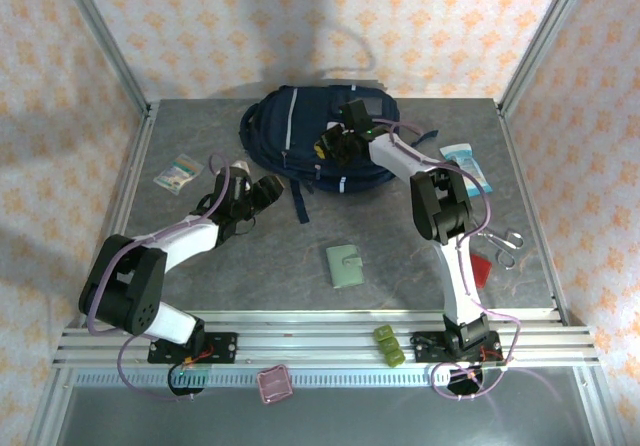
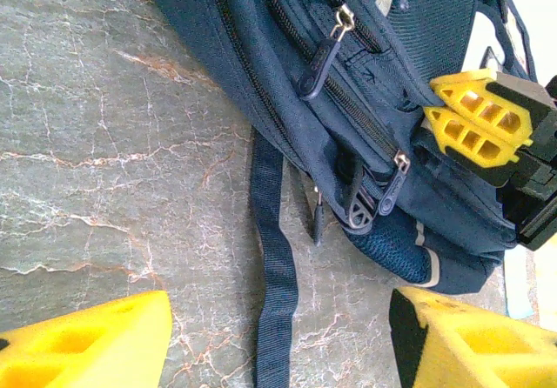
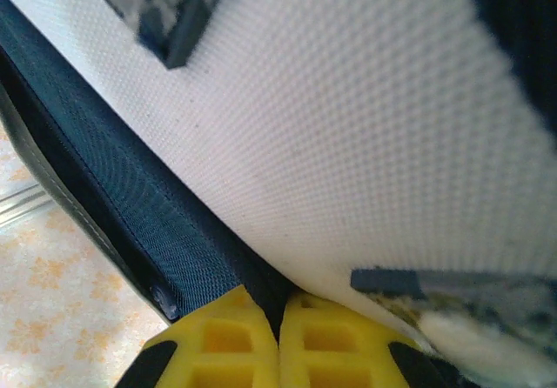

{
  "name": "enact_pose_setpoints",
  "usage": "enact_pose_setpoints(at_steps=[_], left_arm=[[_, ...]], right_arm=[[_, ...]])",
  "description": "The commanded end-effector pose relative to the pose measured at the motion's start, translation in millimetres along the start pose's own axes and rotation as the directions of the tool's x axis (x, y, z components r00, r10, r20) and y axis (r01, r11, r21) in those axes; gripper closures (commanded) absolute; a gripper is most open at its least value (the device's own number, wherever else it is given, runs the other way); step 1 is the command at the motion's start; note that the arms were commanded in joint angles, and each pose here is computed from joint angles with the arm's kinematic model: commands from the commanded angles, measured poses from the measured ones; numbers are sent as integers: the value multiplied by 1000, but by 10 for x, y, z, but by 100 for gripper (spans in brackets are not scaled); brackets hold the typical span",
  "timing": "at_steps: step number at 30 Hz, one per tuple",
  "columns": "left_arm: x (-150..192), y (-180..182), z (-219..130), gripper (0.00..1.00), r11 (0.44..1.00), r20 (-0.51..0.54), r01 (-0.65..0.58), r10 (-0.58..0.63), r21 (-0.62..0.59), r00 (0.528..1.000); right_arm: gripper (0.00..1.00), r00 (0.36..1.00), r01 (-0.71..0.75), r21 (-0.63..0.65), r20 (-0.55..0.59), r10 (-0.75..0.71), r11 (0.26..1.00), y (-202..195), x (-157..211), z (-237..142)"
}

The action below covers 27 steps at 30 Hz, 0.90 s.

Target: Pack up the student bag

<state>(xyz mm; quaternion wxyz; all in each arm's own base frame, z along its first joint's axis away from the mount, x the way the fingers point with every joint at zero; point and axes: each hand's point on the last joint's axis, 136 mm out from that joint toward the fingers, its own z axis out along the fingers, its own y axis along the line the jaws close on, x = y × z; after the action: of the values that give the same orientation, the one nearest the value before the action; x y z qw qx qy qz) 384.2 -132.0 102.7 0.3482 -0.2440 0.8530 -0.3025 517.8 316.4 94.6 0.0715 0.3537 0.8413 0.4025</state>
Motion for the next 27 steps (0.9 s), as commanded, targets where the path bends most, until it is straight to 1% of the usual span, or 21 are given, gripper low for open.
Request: enact_pose_setpoints(at_steps=[1,4,6,10,12,15,20,23,27], left_arm=[[2,-72,25,33,1000,-1,-4,4,20,1000],[-22,-92,22,33,1000,2,-18,18,17,1000],[-59,-113,11,32,999,9,-35,35,9,999],[-179,-200,-70,32,996,45,-91,90,2,995],[-241,-247,-112,32,993,62,-116,116,-2,991],[-286,-332,-142,32,988,61,-152,151,2,987],[-222,-538,-127,33,971,45,-238,237,20,970],[-129,-631,-75,36,948,25,-318,318,-3,948],[-71,-642,36,41,916,-8,-398,398,-56,917]], right_arm=[[100,994,-45,138,101,31,989,-506,-297,170],[100,994,22,110,99,-33,994,-350,-247,52],[100,990,83,64,109,-90,995,-172,-165,-118],[100,981,163,-70,116,-154,984,151,35,-540],[100,975,194,-99,131,-181,976,235,86,-711],[100,967,235,-173,142,-212,957,378,184,-942],[100,969,242,-241,106,-223,940,456,290,-1004],[100,971,237,-247,101,-218,939,455,300,-1006],[100,971,237,-247,93,-221,939,457,310,-997]])
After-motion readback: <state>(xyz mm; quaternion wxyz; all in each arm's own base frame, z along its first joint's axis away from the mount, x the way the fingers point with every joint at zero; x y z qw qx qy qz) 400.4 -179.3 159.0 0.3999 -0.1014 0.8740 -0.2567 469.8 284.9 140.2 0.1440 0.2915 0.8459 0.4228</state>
